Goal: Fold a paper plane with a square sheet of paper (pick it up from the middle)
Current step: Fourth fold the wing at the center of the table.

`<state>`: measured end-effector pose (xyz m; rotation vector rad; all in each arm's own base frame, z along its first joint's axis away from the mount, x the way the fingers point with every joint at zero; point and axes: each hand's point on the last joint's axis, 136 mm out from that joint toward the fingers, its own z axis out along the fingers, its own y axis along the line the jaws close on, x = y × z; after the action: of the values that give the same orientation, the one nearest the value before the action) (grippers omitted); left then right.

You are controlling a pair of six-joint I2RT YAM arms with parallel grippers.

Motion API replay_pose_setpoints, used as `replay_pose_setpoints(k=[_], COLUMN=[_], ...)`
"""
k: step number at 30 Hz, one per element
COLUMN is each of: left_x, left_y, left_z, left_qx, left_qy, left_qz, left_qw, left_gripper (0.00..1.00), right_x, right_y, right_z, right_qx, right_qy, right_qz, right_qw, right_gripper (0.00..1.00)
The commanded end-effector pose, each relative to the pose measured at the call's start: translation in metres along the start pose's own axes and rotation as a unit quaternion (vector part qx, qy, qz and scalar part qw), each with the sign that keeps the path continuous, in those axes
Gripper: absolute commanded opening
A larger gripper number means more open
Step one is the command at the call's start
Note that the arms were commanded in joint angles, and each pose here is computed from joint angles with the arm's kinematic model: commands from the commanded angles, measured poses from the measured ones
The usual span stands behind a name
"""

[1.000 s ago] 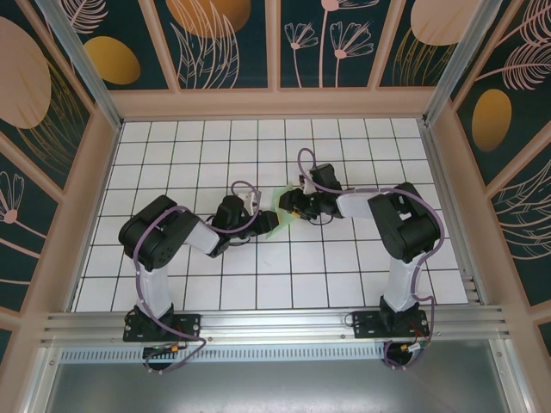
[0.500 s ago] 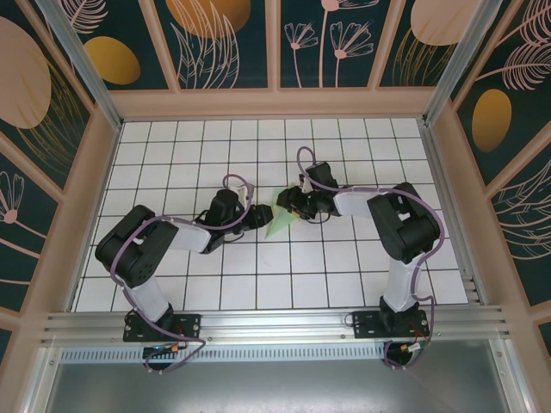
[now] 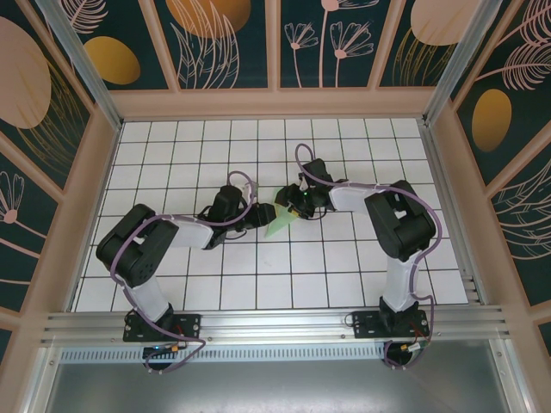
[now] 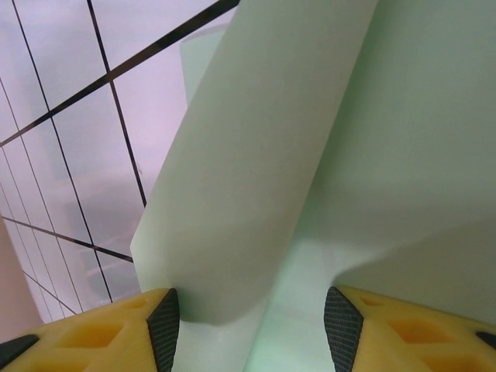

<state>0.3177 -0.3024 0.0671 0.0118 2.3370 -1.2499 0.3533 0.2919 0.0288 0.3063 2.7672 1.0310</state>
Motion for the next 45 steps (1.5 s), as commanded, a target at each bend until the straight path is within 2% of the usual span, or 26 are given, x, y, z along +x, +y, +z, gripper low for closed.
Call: replay_pose_setpoints(k=[1,7,15,29,39,45], left_x=[0.003,0.012,0.012,0.015,0.016,0.018], left_y=[-0.003,0.009,0.026,0.038,0.039,0.043], left_z=[0.005,0.016,0.018,0.022,0.022,0.023], left_qx=[0.005,-0.008,-0.053,-0.074,-0.075,-0.079], left_qy=[0.016,0.04,0.039,0.042,0.044,0.048], left_qz=[-0.004,-0.028,-0.025,-0.031,-0.03,-0.033], left_qw=[1.0,0.999,0.998,0.996,0.996,0.995], left_gripper=[0.3,0.25,0.22,0.19,0.19,0.19], right_x=[0.022,0.023,0.025,0.025,0.027,0.03], right_y=[-0.077,-0.08,-0.084,-0.082,-0.091,-0.102], right_z=[0.017,0.018,0.018,0.016,0.019,0.024], right_qx=[0.13,0.137,0.142,0.134,0.152,0.173], right_qy=[0.023,0.026,0.027,0.027,0.038,0.048], right_qz=[0.047,0.052,0.048,0.023,0.019,0.027], right_qw=[0.99,0.989,0.988,0.99,0.987,0.983], right_gripper=[0.56,0.57,0.56,0.55,0.47,0.46])
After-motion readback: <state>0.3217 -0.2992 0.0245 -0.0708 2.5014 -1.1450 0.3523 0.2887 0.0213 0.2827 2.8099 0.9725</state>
